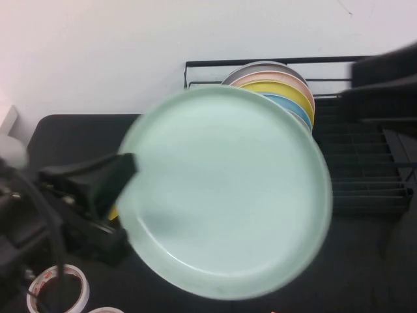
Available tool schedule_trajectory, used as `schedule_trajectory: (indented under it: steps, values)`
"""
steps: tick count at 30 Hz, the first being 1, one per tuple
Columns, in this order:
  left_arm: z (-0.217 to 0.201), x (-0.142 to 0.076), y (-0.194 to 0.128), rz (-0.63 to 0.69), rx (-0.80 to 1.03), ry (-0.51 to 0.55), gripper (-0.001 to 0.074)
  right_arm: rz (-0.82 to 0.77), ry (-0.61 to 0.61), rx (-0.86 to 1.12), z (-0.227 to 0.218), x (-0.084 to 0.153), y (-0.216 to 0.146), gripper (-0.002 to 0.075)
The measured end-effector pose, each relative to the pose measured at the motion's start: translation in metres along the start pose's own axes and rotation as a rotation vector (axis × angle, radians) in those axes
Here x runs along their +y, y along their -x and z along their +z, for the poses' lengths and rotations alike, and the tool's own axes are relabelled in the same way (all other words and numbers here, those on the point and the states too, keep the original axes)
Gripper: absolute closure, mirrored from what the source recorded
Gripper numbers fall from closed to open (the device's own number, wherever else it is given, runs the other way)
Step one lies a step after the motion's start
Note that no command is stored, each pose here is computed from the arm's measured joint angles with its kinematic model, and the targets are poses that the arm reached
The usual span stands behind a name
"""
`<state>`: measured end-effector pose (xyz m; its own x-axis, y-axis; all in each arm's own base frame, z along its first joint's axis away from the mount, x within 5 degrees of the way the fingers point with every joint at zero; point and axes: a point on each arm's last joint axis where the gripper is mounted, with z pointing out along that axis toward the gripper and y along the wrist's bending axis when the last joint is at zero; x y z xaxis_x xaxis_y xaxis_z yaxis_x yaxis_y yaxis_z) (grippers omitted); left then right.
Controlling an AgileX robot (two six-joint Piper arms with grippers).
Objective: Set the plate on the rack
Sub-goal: Hand over the plate, then place the plate on the rack
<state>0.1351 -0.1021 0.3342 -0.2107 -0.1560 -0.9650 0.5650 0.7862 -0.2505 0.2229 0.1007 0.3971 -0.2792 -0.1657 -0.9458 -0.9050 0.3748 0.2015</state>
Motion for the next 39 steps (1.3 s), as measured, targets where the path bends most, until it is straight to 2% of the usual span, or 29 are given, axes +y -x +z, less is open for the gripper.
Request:
schedule_trajectory:
  steps: [3,7,15,18,22,23,26,29,35,39]
  values:
    - [0.007,-0.009,-0.003,0.018,0.000,-0.049,0.0733,-0.025,0.067,0.030,0.021,-0.004,0.003,0.0209]
    - [0.017,-0.012,-0.009,0.025,0.014,-0.064,0.0733,-0.038,0.117,0.110,0.046,-0.011,-0.005,0.0209]
    - [0.021,-0.012,-0.007,0.034,-0.020,-0.067,0.0731,0.036,0.129,0.291,0.067,-0.029,-0.033,0.0225]
    - [0.021,-0.013,-0.005,0.046,-0.051,-0.072,0.0727,0.063,0.169,0.324,0.070,-0.030,-0.039,0.0313]
    - [0.021,-0.013,-0.005,0.055,-0.054,-0.073,0.0724,0.064,0.213,0.343,0.071,-0.028,-0.041,0.0566]
    - [0.021,-0.013,-0.005,0.061,-0.055,-0.074,0.0723,0.066,0.213,0.345,0.071,-0.029,-0.042,0.0596]
    - [0.021,-0.013,-0.005,0.081,-0.049,-0.073,0.0713,0.067,0.207,0.343,0.072,-0.030,-0.042,0.0593]
    - [0.021,-0.012,-0.008,0.080,-0.016,-0.070,0.0659,0.042,0.177,0.343,0.072,-0.033,-0.043,0.0593]
    - [0.020,-0.011,-0.015,0.079,0.068,-0.062,0.0444,-0.133,0.094,0.313,0.074,-0.042,-0.039,0.0593]
    - [0.015,-0.011,-0.016,0.077,0.093,-0.058,0.0395,-0.259,-0.020,0.286,0.073,-0.053,-0.026,0.0594]
